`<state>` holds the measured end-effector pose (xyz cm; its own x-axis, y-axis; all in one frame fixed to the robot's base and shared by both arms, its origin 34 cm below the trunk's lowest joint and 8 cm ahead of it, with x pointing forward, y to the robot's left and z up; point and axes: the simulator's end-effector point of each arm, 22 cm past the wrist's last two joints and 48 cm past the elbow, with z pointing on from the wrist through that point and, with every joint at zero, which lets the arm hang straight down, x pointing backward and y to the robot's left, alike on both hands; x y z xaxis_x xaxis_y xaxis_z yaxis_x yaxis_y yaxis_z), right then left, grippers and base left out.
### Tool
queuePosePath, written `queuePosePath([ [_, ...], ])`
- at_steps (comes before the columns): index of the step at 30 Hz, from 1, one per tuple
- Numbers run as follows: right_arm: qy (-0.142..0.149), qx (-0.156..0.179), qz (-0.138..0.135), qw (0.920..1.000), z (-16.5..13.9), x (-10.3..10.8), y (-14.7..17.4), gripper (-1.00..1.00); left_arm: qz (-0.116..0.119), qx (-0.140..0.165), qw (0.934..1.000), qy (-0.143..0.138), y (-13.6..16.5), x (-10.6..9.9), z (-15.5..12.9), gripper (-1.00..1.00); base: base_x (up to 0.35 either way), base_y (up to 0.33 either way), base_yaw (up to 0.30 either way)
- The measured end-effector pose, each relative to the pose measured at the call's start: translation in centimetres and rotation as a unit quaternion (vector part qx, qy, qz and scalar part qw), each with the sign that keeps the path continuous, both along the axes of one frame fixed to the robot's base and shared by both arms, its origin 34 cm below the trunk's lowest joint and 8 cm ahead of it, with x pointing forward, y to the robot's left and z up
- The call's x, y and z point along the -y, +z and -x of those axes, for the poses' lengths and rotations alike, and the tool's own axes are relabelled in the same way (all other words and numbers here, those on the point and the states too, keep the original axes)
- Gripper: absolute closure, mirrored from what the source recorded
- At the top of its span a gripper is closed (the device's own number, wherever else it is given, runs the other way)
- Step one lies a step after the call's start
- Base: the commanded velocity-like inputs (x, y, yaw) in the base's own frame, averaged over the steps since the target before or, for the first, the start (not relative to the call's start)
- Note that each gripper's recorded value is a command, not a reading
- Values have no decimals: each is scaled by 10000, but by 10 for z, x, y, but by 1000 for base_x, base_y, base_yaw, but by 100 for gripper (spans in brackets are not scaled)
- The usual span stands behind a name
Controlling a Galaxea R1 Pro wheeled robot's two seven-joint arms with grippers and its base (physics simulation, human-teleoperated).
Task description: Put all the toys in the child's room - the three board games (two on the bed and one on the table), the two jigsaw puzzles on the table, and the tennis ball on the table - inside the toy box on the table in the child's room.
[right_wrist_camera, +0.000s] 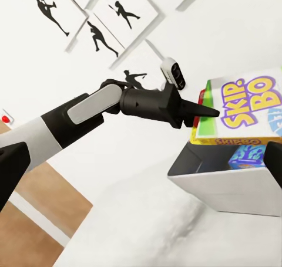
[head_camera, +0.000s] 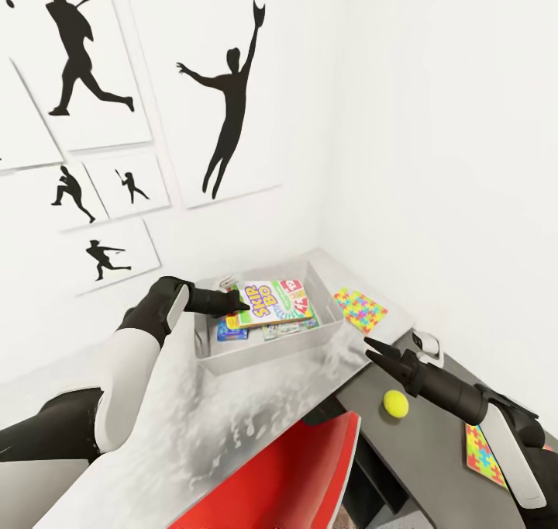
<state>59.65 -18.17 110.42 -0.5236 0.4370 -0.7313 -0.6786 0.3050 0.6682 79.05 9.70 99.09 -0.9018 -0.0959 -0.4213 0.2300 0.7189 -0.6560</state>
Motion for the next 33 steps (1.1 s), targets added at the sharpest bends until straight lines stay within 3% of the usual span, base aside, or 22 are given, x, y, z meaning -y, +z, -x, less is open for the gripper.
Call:
queuePosePath([
  [26,-2,-89,-7,10000,-2,0,-10,-100,-3,-76,10000,1,-14,0,0,100,0,0,0],
  [27,-2,-88,-8,10000,-2,0,-10,-100,-1,-75,10000,2,-13,0,0,-100,0,0,0],
  [33,-1,-87,-9,10000,-2,0,-10,-100,-21,-61,10000,6,-14,-2,-1,-100,0,0,0],
])
